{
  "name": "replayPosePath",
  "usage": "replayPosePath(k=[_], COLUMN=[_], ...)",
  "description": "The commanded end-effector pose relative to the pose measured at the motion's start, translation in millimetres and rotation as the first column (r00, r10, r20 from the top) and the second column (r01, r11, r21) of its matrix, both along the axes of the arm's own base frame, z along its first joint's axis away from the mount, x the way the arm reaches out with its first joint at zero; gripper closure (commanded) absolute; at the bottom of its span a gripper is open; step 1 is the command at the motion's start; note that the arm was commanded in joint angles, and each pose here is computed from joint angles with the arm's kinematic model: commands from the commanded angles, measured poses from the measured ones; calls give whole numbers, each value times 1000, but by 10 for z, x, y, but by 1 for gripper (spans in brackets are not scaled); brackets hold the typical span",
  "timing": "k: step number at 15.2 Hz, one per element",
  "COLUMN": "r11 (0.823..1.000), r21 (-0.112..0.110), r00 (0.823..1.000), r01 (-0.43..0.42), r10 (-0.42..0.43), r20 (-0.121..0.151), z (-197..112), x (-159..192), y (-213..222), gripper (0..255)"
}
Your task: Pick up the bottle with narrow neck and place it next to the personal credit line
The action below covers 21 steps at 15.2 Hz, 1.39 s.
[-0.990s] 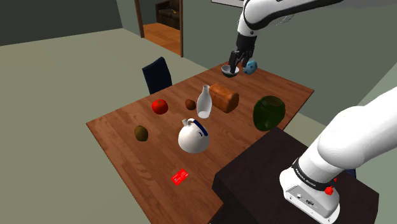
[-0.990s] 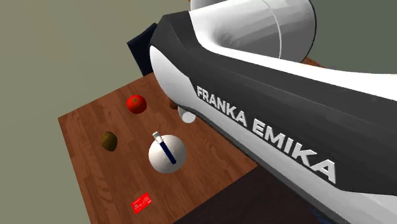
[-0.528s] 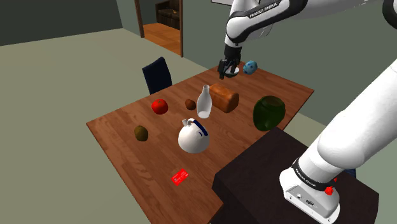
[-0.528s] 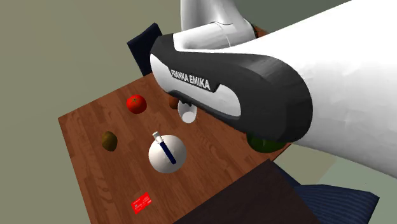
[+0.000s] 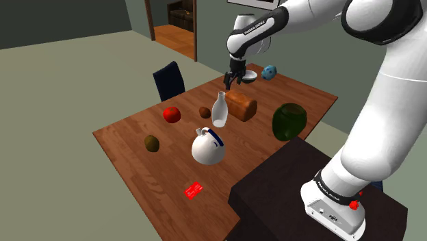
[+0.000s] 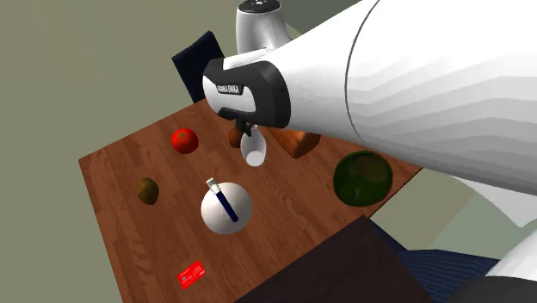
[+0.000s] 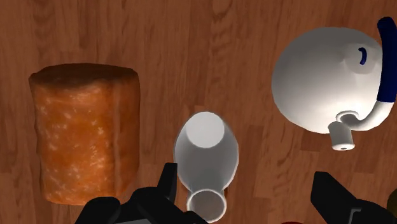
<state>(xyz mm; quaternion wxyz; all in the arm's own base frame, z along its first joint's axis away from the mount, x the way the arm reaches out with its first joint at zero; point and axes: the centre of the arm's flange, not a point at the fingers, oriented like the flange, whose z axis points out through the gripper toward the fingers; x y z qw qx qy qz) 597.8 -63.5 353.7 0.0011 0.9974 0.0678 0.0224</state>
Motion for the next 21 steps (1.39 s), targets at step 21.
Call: replayPosePath(k=[21], r11=[1000], r21=[13], r00=[1000], r01=[-23], r10=[23], r20=[-5], z=[-1197], x=[835], y=[-91], gripper=[0])
